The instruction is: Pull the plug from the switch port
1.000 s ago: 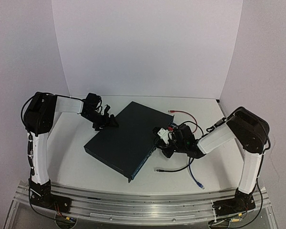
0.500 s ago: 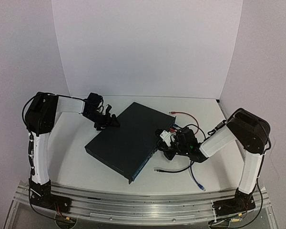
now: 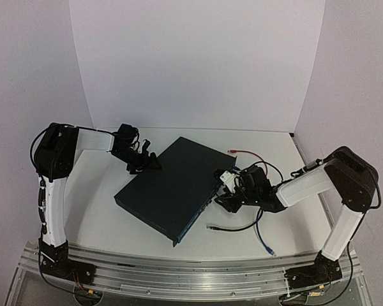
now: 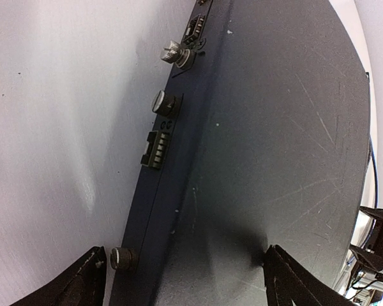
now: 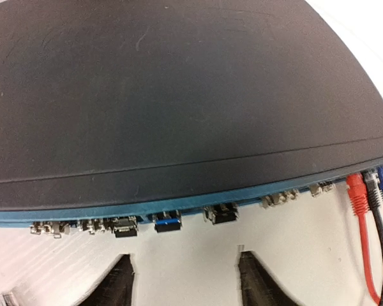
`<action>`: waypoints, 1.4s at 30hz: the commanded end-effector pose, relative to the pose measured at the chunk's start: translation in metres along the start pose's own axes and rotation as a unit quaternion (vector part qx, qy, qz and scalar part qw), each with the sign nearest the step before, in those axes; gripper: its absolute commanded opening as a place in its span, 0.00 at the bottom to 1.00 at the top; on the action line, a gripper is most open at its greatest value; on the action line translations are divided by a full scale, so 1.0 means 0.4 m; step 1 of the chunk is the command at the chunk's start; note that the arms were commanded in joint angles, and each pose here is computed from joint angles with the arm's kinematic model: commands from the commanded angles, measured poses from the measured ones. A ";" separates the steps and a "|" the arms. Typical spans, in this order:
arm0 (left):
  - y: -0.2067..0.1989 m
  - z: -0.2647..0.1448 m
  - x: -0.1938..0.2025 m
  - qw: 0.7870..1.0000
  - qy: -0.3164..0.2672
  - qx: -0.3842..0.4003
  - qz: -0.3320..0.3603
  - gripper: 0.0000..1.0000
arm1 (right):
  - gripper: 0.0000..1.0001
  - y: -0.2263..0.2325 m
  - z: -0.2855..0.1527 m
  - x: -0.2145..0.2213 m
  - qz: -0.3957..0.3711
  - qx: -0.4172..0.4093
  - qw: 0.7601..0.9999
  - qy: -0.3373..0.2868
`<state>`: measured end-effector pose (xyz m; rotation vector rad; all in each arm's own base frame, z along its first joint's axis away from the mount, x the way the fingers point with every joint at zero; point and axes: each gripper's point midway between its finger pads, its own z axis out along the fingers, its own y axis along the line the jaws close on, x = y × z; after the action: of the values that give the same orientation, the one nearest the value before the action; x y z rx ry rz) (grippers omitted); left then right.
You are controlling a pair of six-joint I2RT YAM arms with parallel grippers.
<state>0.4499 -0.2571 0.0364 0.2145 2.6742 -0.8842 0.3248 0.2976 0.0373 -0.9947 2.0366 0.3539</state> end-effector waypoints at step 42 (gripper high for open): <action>0.010 0.014 0.033 0.999 0.020 -0.031 0.003 0.84 | 0.57 -0.001 0.018 -0.015 0.596 0.047 0.786 0.157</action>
<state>0.4483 -0.2601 0.0366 0.2231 2.6744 -0.8851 0.3187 0.2952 0.0331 0.4564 2.7754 0.6901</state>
